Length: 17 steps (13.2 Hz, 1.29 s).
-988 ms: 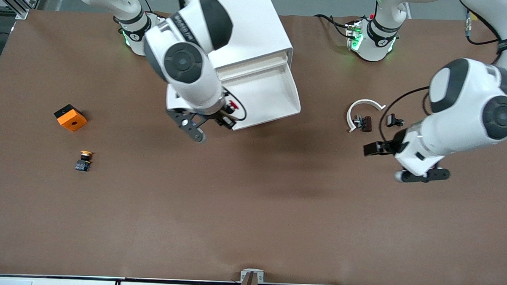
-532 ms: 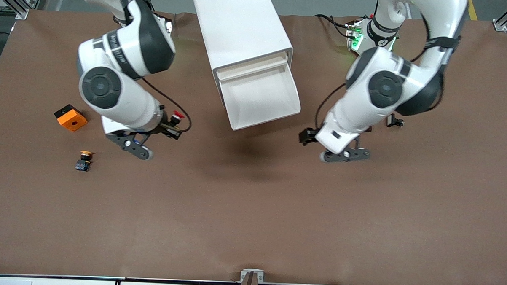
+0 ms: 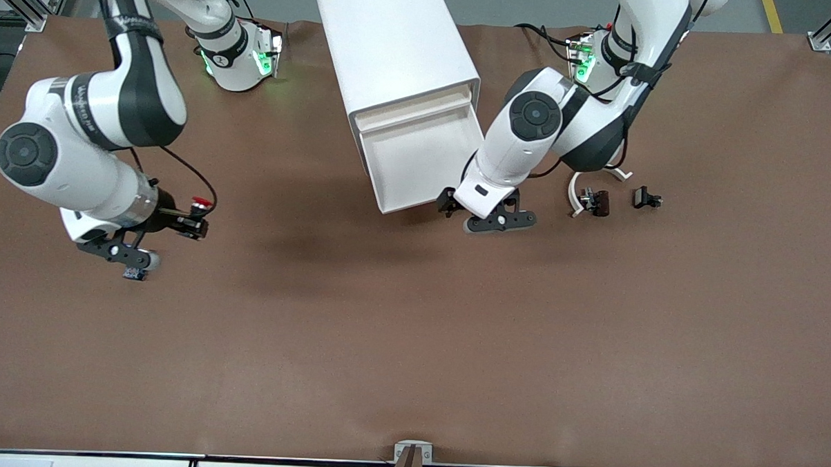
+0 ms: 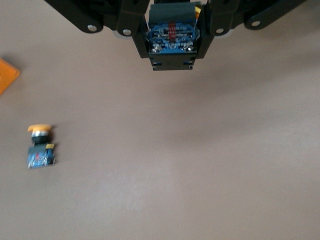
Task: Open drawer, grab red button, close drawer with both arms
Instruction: 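Shut the drawer using the left gripper while the right gripper holds the button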
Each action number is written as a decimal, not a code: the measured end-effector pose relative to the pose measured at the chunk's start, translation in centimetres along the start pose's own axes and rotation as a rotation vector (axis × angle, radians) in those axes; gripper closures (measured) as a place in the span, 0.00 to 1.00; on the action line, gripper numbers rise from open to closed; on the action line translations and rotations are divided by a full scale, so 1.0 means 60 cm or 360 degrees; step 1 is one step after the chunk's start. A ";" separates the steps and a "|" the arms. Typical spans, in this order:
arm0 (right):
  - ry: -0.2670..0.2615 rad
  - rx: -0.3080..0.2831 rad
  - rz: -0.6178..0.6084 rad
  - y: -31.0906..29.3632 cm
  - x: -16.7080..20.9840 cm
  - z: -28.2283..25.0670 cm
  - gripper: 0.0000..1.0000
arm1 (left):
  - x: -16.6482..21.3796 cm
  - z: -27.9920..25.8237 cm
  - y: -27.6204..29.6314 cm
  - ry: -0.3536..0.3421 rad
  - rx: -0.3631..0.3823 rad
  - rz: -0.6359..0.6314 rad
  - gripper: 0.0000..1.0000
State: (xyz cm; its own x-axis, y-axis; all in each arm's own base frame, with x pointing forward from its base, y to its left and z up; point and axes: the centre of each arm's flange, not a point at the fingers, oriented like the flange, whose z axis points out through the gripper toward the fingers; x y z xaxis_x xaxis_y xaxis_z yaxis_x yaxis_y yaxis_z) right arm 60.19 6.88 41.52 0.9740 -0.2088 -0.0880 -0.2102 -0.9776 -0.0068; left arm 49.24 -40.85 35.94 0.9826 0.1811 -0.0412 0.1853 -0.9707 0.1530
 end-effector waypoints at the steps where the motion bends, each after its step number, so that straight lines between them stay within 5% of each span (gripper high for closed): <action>1: 0.0024 0.0008 -0.0043 0.032 0.008 0.021 0.58 | -0.012 0.012 0.005 0.0014 0.0022 -0.0001 0.00; 7: 0.0108 -0.0049 -0.0123 0.133 0.023 0.117 0.58 | -0.063 0.117 0.031 0.0054 0.0201 0.0004 0.00; 17: 0.0149 -0.0096 -0.0154 0.145 0.041 0.315 0.58 | -0.138 0.150 0.078 0.0048 0.0217 0.0018 0.00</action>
State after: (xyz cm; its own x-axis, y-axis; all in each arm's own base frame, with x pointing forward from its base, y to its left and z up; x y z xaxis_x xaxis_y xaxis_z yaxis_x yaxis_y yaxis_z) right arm 59.17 -1.65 22.39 0.9937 -0.1119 0.0033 -0.1119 -0.9925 0.0492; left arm 41.85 -48.30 28.14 0.9849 0.1727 -0.0103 0.1729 -0.9848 0.0176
